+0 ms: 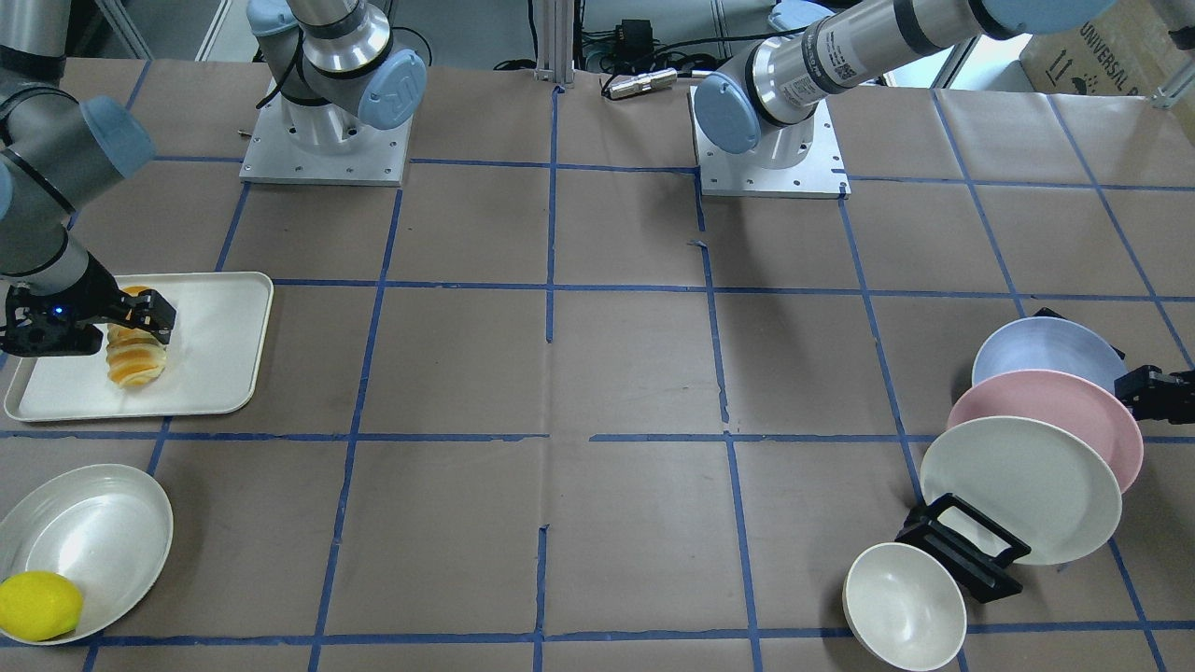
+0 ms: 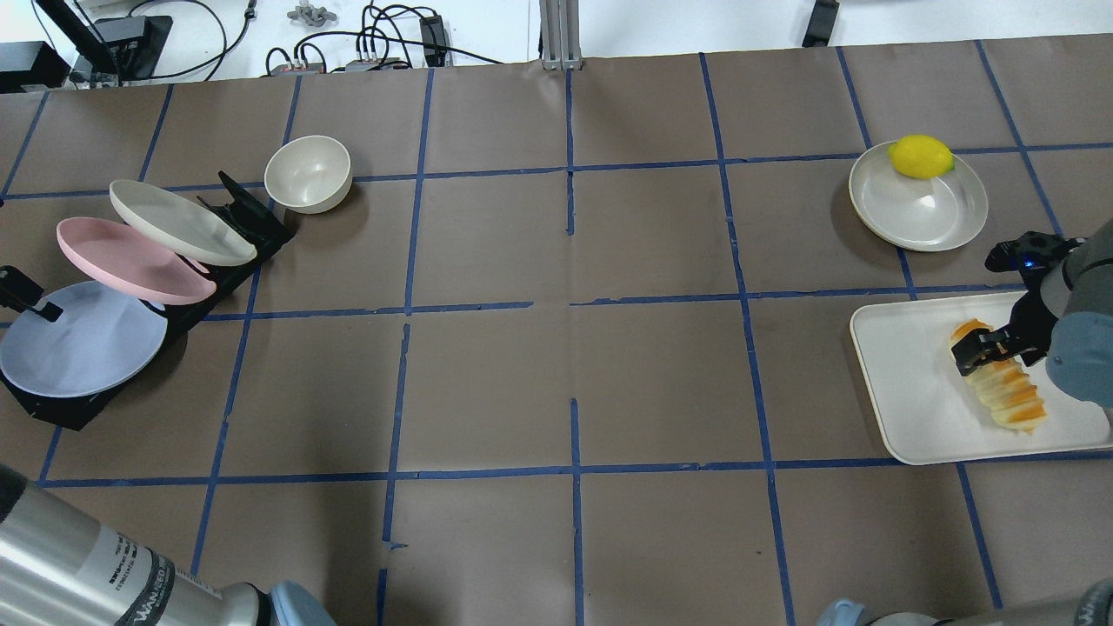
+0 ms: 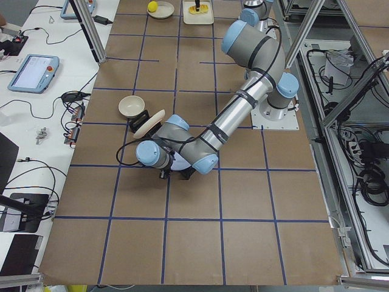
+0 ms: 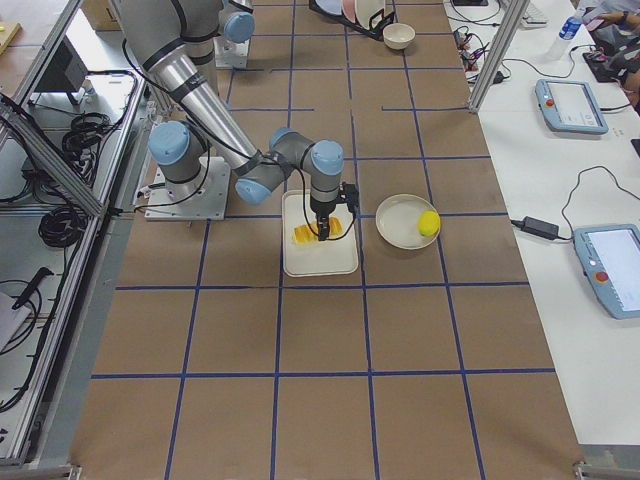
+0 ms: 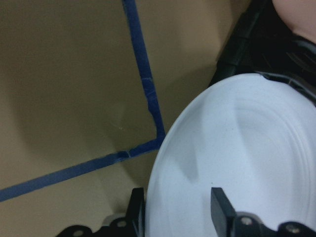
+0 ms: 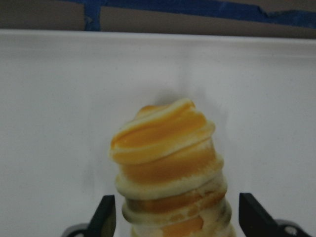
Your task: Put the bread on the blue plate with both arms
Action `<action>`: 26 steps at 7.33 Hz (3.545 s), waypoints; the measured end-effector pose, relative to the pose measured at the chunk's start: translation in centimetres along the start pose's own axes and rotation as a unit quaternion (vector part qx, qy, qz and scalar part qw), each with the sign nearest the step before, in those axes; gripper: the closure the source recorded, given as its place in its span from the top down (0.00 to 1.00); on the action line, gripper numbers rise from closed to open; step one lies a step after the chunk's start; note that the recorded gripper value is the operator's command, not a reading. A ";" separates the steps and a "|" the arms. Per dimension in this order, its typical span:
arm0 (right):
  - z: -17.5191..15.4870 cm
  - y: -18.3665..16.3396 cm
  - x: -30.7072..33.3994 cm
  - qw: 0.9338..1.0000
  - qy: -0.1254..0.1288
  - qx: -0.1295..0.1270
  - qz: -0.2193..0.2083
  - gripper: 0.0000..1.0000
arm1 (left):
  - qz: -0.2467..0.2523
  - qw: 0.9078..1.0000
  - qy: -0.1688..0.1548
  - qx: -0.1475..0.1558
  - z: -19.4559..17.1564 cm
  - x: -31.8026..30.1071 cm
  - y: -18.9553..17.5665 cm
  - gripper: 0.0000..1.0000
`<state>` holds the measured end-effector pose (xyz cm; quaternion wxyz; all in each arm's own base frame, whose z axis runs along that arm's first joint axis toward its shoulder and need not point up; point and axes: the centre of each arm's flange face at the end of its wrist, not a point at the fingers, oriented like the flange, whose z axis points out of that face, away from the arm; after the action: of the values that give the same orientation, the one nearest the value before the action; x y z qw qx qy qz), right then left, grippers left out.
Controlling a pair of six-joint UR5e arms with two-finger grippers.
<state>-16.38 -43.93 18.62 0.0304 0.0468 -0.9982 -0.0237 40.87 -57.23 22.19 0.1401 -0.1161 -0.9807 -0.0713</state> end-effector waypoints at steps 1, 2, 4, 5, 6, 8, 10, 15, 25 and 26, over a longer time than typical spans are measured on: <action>0.5 0.1 -0.2 1.000 -0.003 -0.001 0.000 0.37 | 0.000 1.000 -0.003 0.001 -0.3 -0.1 -0.1 0.09; 0.9 0.1 -0.3 1.000 -0.005 -0.001 0.000 0.16 | 0.001 1.000 -0.009 0.003 -1.0 -0.2 -0.2 0.09; 1.0 0.1 -0.3 1.000 -0.004 -0.001 -0.001 0.06 | 0.003 1.000 -0.019 0.007 -3.0 0.0 -0.3 0.08; 0.9 0.1 -0.3 1.000 -0.003 0.001 -0.003 0.06 | 0.007 1.000 -0.024 0.004 -4.0 0.2 0.0 0.08; 0.6 0.1 -0.2 1.000 0.000 0.004 -0.006 0.06 | 0.014 0.999 -0.033 -0.002 -5.3 0.4 0.7 0.08; -1.6 0.2 -0.1 1.000 0.014 0.020 -0.007 0.08 | 0.019 0.998 -0.050 -0.014 -8.6 0.8 3.5 0.08; -5.5 0.9 -0.8 0.999 0.028 0.042 -0.007 0.08 | 0.016 0.998 -0.059 -0.016 -14.4 3.7 7.6 0.09; -19.4 5.5 -3.8 0.999 0.025 0.044 -0.005 0.09 | 0.070 0.990 -0.123 0.014 -23.9 19.3 6.5 0.09; -33.1 5.7 -16.0 0.996 0.000 0.042 0.085 0.13 | 0.112 0.993 -0.038 0.009 1.0 56.7 -15.3 0.10; -33.0 5.3 -17.4 0.994 0.000 0.043 0.097 0.13 | 0.104 0.994 -0.038 0.012 4.3 57.9 -16.7 0.10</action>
<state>2.46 -38.45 50.80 0.0309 -0.0488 -0.9981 0.0226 -18.41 -60.57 33.16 0.1110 -0.2182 -0.9687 -0.0402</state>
